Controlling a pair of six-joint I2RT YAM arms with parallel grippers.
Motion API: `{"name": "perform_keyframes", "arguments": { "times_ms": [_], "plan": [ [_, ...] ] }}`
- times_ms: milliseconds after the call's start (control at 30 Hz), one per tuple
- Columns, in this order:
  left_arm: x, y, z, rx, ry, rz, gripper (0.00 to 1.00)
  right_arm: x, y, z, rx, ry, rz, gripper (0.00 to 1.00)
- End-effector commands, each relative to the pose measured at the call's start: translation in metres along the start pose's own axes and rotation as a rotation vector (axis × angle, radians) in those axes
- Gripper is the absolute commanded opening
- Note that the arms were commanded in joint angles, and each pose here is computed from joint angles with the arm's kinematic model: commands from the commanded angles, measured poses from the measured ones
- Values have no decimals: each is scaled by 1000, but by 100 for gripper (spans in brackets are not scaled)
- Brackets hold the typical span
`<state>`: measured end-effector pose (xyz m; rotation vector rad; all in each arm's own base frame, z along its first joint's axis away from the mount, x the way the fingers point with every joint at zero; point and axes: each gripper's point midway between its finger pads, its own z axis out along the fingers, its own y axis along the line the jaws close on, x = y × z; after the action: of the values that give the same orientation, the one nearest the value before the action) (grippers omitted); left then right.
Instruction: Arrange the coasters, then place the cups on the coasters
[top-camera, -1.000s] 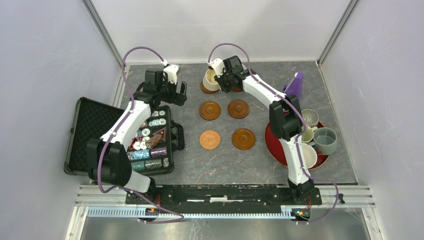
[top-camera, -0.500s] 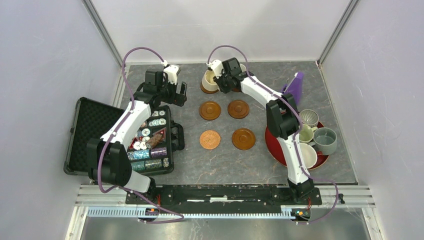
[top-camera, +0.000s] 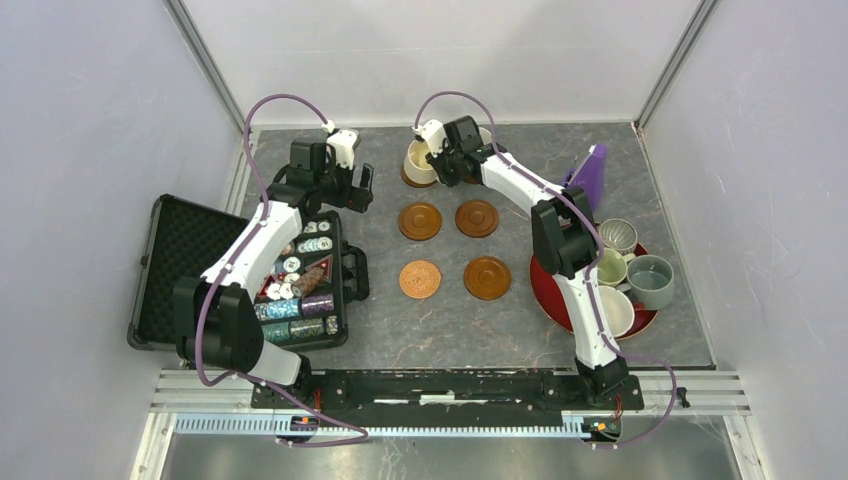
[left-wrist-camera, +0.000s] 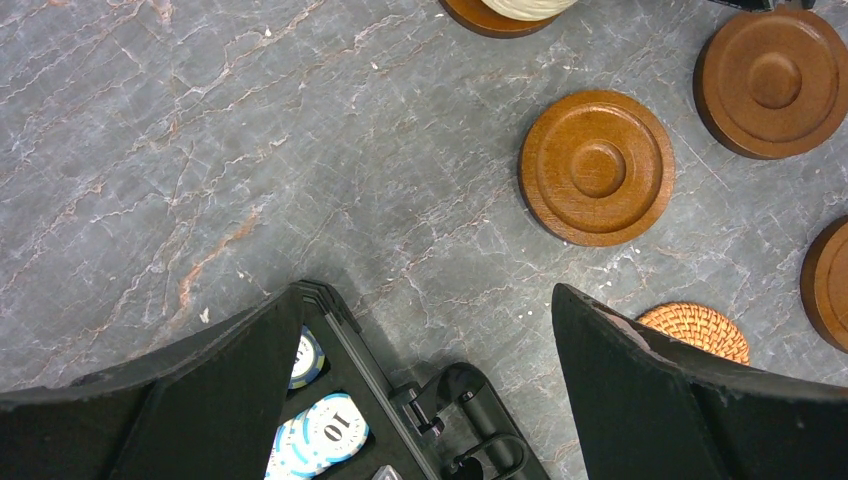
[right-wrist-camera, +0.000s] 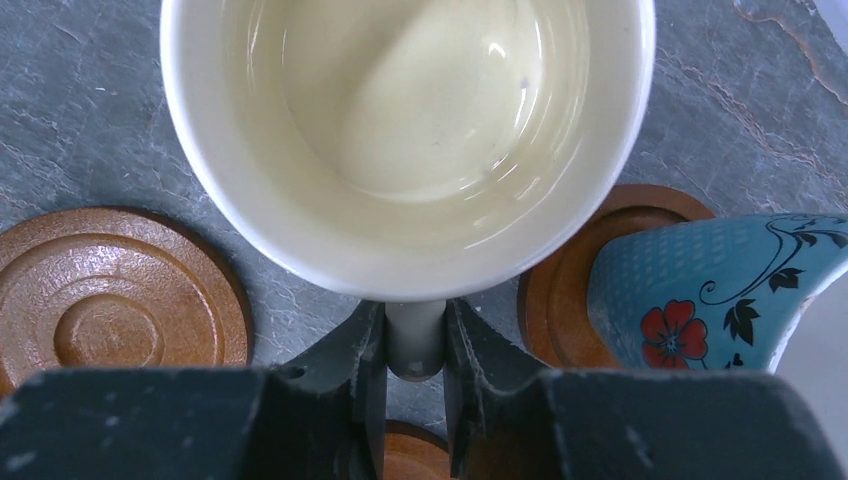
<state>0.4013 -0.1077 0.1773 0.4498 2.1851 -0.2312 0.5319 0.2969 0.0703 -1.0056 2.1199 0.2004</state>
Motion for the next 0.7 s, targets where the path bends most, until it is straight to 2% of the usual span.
{"name": "perform_keyframes", "arguments": {
  "times_ms": [0, 667],
  "plan": [
    [-11, 3, -5, -12, -42, -7, 100, -67, -17, -17, 56, -197, -20, 26],
    [-8, 3, -4, -12, -33, -3, 100, -67, -9, -6, 43, -210, 3, 28]
  ]
}}
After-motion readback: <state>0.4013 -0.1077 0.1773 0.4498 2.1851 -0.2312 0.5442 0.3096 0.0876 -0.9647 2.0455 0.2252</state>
